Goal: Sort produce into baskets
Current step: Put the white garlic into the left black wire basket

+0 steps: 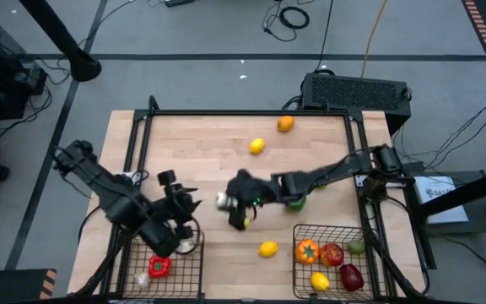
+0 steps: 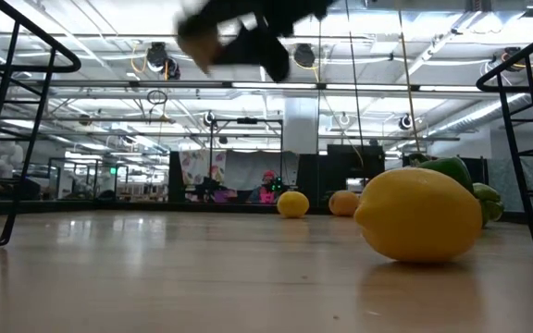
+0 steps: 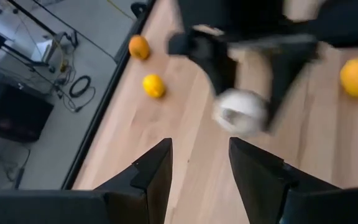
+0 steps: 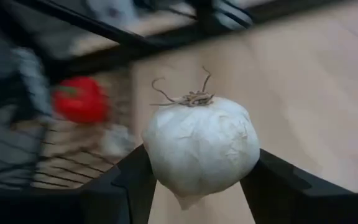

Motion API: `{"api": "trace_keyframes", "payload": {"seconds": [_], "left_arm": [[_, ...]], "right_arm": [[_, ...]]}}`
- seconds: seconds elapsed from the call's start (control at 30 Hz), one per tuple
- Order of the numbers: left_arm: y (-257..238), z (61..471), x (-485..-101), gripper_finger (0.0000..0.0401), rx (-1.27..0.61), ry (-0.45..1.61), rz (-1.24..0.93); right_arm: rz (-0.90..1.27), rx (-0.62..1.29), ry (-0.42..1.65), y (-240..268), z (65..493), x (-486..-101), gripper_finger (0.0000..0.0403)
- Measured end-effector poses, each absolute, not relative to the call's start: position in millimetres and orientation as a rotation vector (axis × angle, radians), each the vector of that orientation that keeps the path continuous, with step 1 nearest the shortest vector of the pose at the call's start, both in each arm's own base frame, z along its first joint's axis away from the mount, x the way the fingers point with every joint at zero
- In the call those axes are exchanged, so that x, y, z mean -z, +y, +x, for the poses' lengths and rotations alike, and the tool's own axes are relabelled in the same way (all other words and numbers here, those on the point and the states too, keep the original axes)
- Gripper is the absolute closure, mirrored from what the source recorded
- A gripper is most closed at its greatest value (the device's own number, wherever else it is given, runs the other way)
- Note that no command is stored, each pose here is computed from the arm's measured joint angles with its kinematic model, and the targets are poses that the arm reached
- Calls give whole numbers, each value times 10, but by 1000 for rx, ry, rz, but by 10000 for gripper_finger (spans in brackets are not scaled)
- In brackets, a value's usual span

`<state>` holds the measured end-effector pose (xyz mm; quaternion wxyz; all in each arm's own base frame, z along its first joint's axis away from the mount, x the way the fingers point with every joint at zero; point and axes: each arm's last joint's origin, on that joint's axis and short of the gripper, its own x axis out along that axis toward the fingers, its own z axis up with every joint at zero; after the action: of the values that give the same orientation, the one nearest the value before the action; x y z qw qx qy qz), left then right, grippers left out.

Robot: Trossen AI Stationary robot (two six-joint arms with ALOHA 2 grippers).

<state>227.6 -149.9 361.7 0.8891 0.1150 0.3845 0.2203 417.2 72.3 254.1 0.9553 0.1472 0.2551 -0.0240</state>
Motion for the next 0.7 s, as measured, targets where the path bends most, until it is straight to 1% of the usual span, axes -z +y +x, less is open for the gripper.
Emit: {"api": "trace_keyframes", "payload": {"seconds": [0.2, 0.3, 0.4, 0.47, 0.53, 0.7], "left_arm": [[-1602, 2074, -3649, 235, -436, 786, 240], [-1617, 1960, -3646, 235, -472, 781, 246], [-1640, 1891, -3647, 235, -514, 732, 222], [-1657, 1878, -3638, 235, -516, 714, 233], [-1672, 1865, -3637, 235, -512, 705, 246], [-1663, 1865, -3652, 235, -523, 671, 293]], "right_arm": [[295, -89, 314, 1137, 4225, -2646, 204], [323, -133, 235, 1283, 4242, -2664, 204], [354, -172, 131, 1401, 4260, -2702, 204], [387, -159, 52, 1462, 4286, -2702, 204], [400, -159, 16, 1519, 4314, -2643, 204], [398, -167, 26, 1573, 4436, -2514, 204]]}}
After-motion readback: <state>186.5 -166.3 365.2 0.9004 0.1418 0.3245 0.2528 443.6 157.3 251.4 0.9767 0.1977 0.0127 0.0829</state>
